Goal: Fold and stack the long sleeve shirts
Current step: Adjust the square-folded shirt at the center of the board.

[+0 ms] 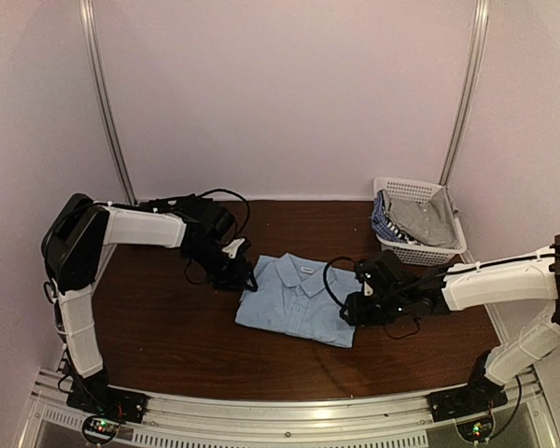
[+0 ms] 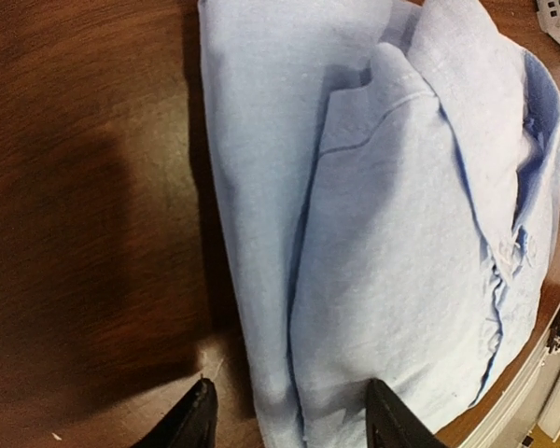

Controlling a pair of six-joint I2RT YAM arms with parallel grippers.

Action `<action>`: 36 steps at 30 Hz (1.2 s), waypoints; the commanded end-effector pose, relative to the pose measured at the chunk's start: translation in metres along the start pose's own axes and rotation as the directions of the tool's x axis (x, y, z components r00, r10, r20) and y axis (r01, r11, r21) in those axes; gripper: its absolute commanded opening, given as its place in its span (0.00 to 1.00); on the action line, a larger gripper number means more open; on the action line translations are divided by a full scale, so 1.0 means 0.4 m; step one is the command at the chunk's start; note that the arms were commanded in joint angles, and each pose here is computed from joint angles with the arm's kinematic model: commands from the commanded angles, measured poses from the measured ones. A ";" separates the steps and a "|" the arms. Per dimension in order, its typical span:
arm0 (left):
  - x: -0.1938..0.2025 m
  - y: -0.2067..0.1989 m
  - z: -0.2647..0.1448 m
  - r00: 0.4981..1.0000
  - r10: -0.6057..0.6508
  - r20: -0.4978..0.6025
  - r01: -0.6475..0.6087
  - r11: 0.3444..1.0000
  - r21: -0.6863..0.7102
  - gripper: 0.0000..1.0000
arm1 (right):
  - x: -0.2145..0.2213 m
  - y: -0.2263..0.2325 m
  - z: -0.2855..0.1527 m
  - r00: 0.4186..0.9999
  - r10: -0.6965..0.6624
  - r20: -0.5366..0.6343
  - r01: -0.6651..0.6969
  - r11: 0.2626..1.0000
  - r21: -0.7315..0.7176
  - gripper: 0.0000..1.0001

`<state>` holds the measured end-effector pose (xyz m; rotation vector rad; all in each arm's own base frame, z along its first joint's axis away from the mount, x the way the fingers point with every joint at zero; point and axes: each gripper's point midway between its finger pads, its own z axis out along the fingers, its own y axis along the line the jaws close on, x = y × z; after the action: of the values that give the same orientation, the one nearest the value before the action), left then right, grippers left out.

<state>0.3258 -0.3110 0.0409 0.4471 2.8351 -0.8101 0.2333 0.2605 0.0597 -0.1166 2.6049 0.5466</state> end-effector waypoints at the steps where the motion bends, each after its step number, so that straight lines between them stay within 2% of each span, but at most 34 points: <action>1: -0.008 -0.001 0.023 1.000 -0.005 0.022 0.006 1.000 -0.026 0.52 | -0.071 -0.051 -0.020 0.993 0.068 0.097 -0.071 0.997 0.022 0.54; 4: -0.012 -0.003 0.031 1.000 -0.013 0.028 0.014 0.999 -0.032 0.47 | -0.074 -0.055 0.000 0.993 0.091 0.075 -0.090 0.996 -0.009 0.58; 12: -0.011 -0.017 0.059 0.999 -0.014 0.029 0.015 0.999 -0.031 0.36 | -0.074 -0.090 0.053 0.991 0.120 0.054 -0.121 0.993 0.002 0.58; 20: -0.018 -0.039 0.061 0.999 -0.022 0.046 0.023 1.000 -0.012 0.14 | -0.074 -0.077 0.115 0.994 0.112 0.016 -0.112 0.994 0.000 0.54; 22: -0.024 -0.047 0.055 0.998 -0.022 0.060 0.022 1.000 -0.003 0.08 | -0.082 -0.068 0.124 0.994 0.110 0.015 -0.110 0.994 -0.006 0.51; 25: -0.038 -0.055 0.043 0.996 -0.024 0.085 0.024 1.000 -0.002 0.00 | -0.095 -0.050 0.135 0.995 0.104 0.011 -0.103 0.994 -0.019 0.40; 29: -0.059 -0.061 0.025 0.993 -0.021 0.118 0.022 1.000 -0.012 0.00 | -0.109 -0.036 0.144 0.995 0.096 0.012 -0.096 0.995 -0.019 0.22; 36: -0.044 -0.048 0.036 0.993 -0.042 0.106 0.044 0.999 -0.021 0.00 | -0.119 -0.062 0.145 0.997 0.075 0.025 -0.076 0.996 0.043 0.05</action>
<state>0.3301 -0.3265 0.0253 0.3332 2.8346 -0.7340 0.2986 0.2619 0.0254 0.0154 2.6122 0.5609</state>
